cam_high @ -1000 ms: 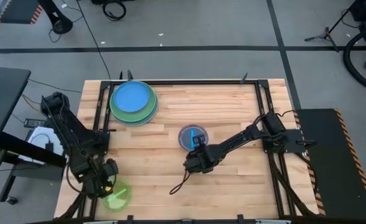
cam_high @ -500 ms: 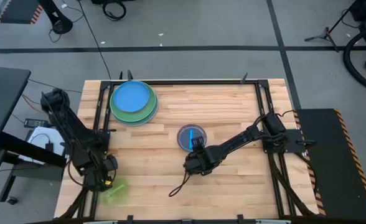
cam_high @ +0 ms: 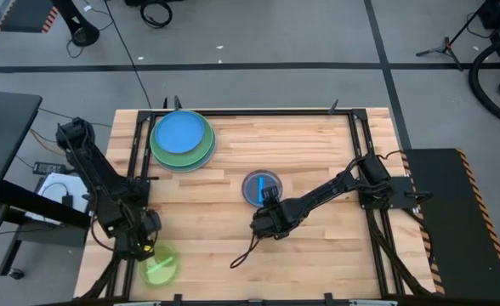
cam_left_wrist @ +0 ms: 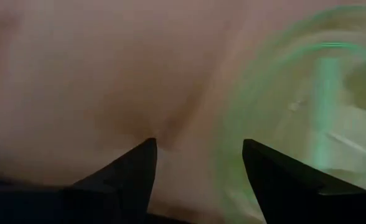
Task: Stack plastic plates
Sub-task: Stack the light green plate on top of the light blue plate
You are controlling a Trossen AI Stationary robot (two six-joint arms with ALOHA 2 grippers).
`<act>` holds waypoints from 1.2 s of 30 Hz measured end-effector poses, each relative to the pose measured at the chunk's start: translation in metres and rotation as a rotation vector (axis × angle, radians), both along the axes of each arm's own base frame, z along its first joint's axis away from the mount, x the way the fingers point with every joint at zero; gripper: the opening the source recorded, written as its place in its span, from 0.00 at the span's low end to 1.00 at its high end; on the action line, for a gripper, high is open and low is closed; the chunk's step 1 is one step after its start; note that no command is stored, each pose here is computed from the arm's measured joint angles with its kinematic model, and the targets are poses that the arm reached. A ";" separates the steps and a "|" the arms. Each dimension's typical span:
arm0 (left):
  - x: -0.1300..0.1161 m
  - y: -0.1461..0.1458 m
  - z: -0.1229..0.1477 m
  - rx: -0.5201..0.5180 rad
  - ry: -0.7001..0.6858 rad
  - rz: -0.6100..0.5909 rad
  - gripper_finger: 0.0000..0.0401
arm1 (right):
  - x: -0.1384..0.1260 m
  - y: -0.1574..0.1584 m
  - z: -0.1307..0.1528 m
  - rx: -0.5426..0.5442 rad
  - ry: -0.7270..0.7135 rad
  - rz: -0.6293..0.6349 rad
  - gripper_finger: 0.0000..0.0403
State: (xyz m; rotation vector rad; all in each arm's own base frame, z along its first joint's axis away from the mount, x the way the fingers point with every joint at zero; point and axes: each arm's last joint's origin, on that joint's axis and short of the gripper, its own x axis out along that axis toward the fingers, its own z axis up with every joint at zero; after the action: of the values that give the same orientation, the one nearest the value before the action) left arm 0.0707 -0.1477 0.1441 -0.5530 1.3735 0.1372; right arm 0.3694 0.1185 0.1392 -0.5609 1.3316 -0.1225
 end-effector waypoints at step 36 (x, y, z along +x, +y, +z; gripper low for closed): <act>0.003 -0.010 -0.006 -0.195 0.004 -0.053 0.02 | 0.003 -0.002 0.064 -0.260 0.023 -0.033 0.38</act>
State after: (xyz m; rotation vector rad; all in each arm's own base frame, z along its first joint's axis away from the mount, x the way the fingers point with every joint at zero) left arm 0.0735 -0.1574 0.1381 -0.6784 1.4124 -0.0388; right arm 0.3721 0.1164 0.2030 -0.7614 1.3571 -0.3200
